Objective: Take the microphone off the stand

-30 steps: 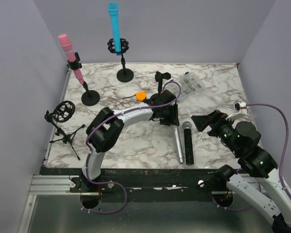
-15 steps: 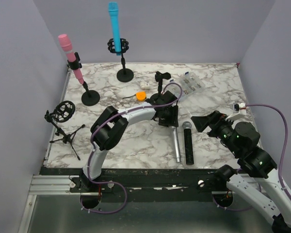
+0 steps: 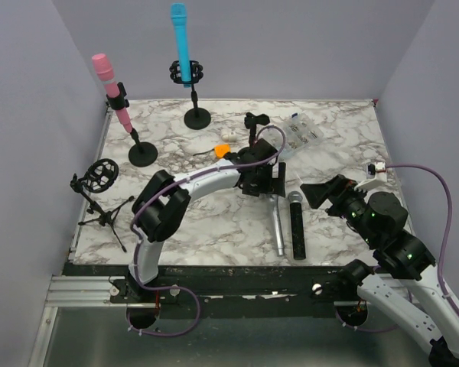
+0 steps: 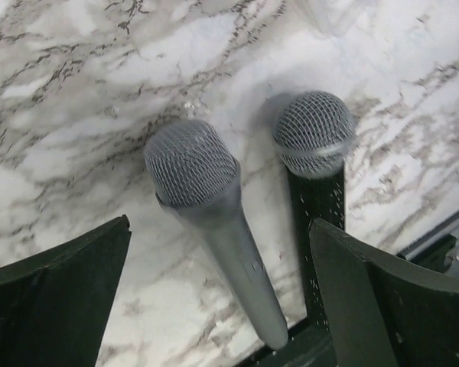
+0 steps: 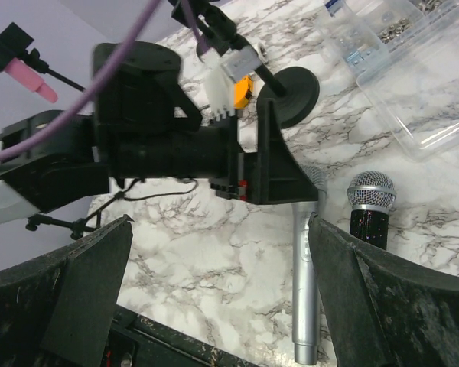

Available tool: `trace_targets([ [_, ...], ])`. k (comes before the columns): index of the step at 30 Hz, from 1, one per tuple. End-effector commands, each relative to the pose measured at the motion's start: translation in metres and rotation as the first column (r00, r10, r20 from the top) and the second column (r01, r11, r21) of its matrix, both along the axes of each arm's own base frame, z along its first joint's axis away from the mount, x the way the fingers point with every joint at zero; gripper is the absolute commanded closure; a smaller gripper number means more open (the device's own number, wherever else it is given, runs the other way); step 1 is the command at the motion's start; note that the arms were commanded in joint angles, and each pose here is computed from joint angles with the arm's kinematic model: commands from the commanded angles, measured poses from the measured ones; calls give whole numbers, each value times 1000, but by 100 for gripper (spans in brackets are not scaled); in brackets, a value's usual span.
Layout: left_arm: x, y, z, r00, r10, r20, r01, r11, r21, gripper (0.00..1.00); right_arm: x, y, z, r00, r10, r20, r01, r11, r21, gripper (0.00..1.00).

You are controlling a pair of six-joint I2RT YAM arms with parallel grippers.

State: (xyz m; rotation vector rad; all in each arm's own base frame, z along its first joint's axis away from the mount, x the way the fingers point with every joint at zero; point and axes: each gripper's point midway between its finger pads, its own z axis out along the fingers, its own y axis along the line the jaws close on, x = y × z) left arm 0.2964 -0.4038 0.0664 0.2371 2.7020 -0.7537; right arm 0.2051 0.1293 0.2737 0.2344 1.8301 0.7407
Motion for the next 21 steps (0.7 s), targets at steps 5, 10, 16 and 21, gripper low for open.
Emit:
trace_targets([
  [5, -31, 61, 110, 971, -52, 233, 53, 999, 2, 1, 3, 4, -8, 1000, 5, -9, -5, 1000, 5, 2],
  [10, -76, 114, 165, 939, -120, 321, 125, 992, 4, 2, 6, 9, -10, 1000, 20, -8, -20, 1000, 7, 2],
  [16, -101, 208, 214, 908, -36, 417, -12, 994, 112, 2, 13, 24, -24, 997, 72, -27, -72, 997, -14, 2],
  [21, -120, 284, 247, 860, 95, 501, -191, 971, 144, 2, 14, 41, -33, 987, 150, -54, -151, 988, -15, 2],
])
